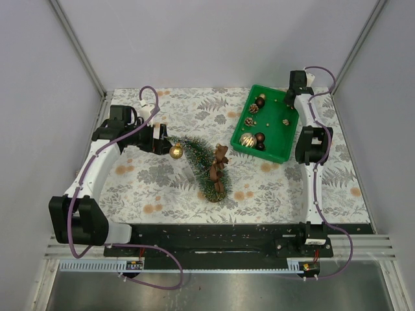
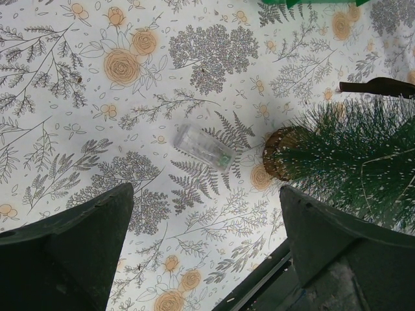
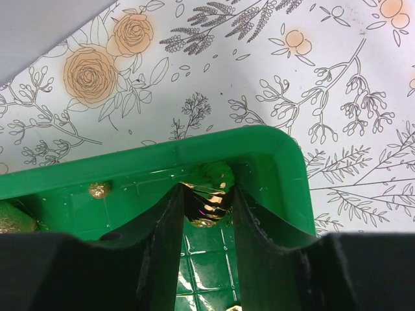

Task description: Decorate the small christmas tree

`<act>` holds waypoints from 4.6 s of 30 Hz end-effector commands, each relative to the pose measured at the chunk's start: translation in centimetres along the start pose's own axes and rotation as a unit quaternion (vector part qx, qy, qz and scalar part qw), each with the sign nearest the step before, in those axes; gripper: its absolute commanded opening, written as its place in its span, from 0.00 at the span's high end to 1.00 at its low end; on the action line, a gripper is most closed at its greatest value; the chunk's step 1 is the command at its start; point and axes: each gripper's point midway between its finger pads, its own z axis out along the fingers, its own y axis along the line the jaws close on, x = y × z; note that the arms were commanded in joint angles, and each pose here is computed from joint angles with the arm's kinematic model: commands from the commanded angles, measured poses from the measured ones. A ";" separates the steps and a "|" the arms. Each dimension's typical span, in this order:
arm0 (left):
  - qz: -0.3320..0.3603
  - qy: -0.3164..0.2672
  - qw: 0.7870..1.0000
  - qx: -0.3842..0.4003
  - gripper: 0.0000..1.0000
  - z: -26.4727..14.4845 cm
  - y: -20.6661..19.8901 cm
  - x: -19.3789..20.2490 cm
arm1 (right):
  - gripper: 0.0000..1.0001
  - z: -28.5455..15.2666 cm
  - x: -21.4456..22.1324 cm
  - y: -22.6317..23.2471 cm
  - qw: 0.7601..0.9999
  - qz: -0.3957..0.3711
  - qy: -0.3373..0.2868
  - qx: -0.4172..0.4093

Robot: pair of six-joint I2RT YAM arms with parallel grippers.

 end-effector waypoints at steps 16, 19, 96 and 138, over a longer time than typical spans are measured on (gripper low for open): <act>0.013 -0.020 1.000 0.005 0.01 -0.3 -0.2 -0.2 | 0.86 -12.7 1.2 6.3 0.990 0.009 0.002 -0.138; 0.015 -0.021 1.000 0.009 0.01 -0.4 -0.4 -0.1 | 0.85 -16.3 3.2 6.4 0.986 0.011 0.012 -0.164; 0.048 -0.074 0.988 0.125 0.01 -2.7 -7.2 -5.2 | 0.83 -64.0 12.9 15.5 0.625 -0.189 0.136 -0.746; 0.071 -0.078 0.986 0.132 0.01 -2.6 -9.3 -6.9 | 0.89 -62.9 12.5 17.1 0.645 -0.126 0.082 -0.749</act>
